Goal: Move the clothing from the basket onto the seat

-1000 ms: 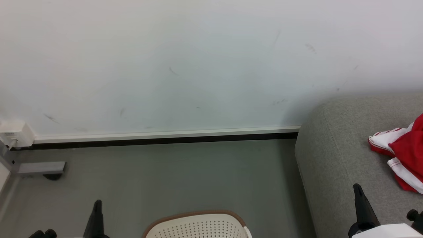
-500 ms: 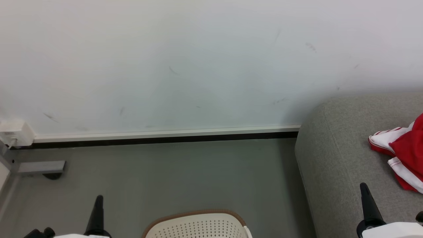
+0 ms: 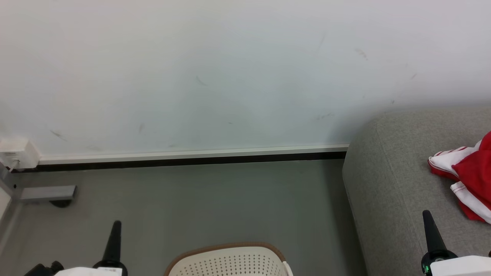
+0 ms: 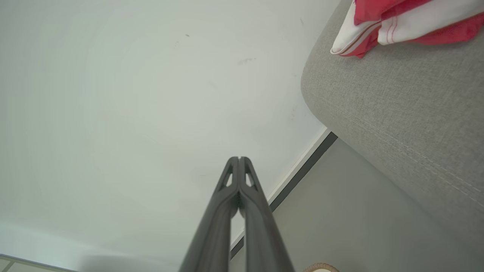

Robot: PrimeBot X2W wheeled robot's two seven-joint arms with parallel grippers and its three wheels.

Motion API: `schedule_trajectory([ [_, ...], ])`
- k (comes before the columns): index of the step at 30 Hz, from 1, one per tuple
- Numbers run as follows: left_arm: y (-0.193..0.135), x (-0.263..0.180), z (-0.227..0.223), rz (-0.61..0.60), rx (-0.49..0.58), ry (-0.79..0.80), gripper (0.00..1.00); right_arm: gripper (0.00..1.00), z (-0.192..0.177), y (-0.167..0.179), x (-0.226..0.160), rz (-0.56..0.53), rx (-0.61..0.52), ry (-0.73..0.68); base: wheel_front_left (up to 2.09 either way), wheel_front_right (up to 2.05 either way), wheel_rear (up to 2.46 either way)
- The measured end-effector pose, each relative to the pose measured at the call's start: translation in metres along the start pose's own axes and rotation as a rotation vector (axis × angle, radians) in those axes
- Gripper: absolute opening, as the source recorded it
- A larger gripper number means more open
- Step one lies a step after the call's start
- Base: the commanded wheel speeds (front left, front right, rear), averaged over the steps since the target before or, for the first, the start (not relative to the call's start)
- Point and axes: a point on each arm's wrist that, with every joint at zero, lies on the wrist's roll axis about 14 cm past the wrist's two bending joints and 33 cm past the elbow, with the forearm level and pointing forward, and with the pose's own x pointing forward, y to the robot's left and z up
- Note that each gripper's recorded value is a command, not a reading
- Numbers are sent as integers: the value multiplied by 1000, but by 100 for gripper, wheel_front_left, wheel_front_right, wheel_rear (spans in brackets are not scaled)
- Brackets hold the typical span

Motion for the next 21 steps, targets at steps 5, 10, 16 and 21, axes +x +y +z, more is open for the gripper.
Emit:
schedule_trajectory([
  [5, -3, 1, 0, -8, -53, 5, 0, 0, 1, 1, 1, 2, 43, -3, 0, 0, 0],
  [10, -4, 2, -1, -13, -100, 11, 0, 0, 4, 1, 2, 3, 87, -6, 0, 0, 0],
  [16, -8, 5, -1, -26, -149, 17, 0, 0, 6, 2, 2, 6, 135, -11, 0, 0, 0],
  [21, -10, 5, -1, -35, -190, 23, 0, 0, 8, 2, 3, 8, 169, -13, 0, 0, 0],
])
